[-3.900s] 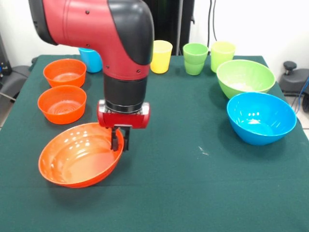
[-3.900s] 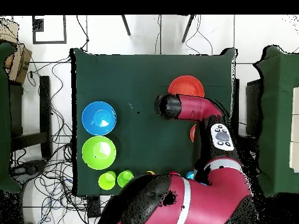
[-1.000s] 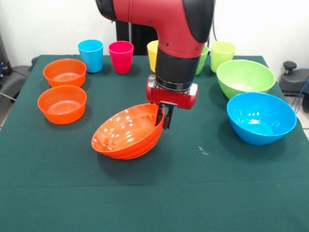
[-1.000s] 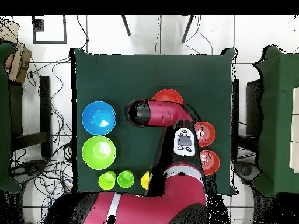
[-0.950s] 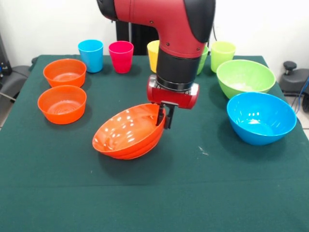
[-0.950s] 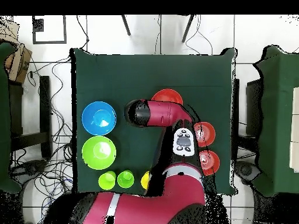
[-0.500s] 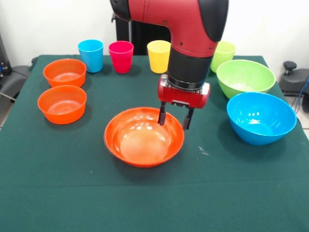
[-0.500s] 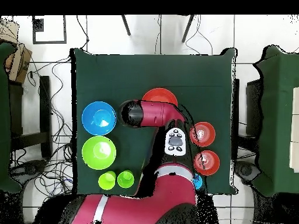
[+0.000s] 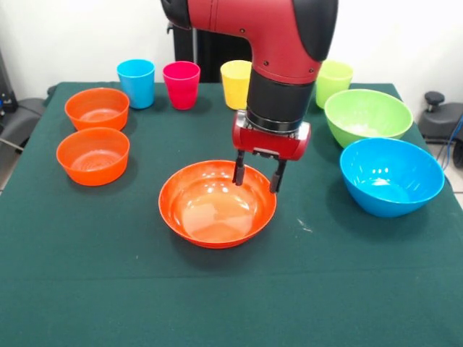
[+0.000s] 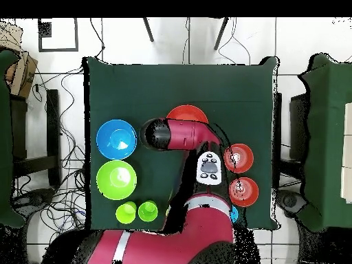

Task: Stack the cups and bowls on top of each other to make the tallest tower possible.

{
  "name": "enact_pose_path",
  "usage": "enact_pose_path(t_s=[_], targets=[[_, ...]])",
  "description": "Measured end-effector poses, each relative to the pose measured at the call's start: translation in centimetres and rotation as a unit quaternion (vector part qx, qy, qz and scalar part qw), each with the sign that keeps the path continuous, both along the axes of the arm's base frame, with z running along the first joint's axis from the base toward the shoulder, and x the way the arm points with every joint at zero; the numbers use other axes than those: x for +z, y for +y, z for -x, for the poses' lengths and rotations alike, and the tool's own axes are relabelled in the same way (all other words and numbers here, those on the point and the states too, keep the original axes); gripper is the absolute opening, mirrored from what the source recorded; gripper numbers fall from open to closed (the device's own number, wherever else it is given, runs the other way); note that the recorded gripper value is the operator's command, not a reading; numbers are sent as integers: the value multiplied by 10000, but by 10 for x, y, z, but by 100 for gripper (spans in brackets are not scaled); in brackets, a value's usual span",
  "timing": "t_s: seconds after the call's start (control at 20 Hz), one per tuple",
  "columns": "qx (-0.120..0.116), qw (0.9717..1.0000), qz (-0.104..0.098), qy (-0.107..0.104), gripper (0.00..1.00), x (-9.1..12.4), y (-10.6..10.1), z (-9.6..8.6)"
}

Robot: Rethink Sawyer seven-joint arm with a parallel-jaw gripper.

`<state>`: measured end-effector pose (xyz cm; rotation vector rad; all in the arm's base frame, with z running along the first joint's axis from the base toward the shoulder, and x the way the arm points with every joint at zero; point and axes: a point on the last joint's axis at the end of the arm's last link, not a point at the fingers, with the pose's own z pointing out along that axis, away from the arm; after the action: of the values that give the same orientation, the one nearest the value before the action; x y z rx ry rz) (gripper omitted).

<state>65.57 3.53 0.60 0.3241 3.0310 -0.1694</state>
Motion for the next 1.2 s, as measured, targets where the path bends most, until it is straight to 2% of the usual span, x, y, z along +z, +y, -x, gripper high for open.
enact_pose_path(t_s=[0.3, 0.8, 1.05, 1.2], targets=[[-41, 10000, -9, -84, 100, 23, -3, 2], [-184, 9989, -125, -413, 100, 90, -13, -7], [-152, 9985, -146, -502, 100, 109, -7, -4], [-73, 9986, -160, -497, 100, 118, 6, 4]])
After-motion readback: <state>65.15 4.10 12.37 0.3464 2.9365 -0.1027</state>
